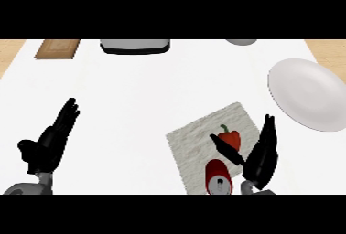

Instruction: Pick the bell pepper from the placemat and place it in the plate

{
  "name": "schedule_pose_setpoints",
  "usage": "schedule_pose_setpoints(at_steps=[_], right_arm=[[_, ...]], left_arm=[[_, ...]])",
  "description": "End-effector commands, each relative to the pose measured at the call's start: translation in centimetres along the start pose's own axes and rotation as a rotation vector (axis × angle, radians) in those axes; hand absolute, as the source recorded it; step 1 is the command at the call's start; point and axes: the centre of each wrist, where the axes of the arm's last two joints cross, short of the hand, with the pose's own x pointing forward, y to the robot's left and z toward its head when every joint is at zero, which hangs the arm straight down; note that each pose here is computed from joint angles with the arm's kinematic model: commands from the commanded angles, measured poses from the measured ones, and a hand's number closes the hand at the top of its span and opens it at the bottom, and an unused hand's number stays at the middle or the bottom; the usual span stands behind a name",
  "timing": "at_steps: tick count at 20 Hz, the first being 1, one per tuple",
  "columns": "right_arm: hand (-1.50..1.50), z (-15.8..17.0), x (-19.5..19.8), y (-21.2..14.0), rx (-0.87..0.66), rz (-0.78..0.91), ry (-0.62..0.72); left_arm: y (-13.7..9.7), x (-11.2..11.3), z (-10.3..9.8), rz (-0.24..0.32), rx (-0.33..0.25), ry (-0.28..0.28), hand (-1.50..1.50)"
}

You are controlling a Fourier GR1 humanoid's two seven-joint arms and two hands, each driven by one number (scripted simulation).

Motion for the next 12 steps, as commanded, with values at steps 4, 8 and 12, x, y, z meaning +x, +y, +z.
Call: schedule_pose_setpoints(at_steps=[4,8,12], right_arm=[[-1.50,0.3,1.8,-0.9,0.138,0.287,0.187],[-1.50,1.4,7.4,-2.9,0.176,0.292,0.272],[-1.50,0.6,9.0,-4.6,0.179,0.402,0.333]], left_arm=[[0.5,-0.2,0.0,-0.011,-0.013,-0.007,0.00],[0.1,-1.2,1.0,0.007,-0.024,0.009,0.00],[0.6,-0.8,-0.1,0.009,-0.038,-0.010,0.00]])
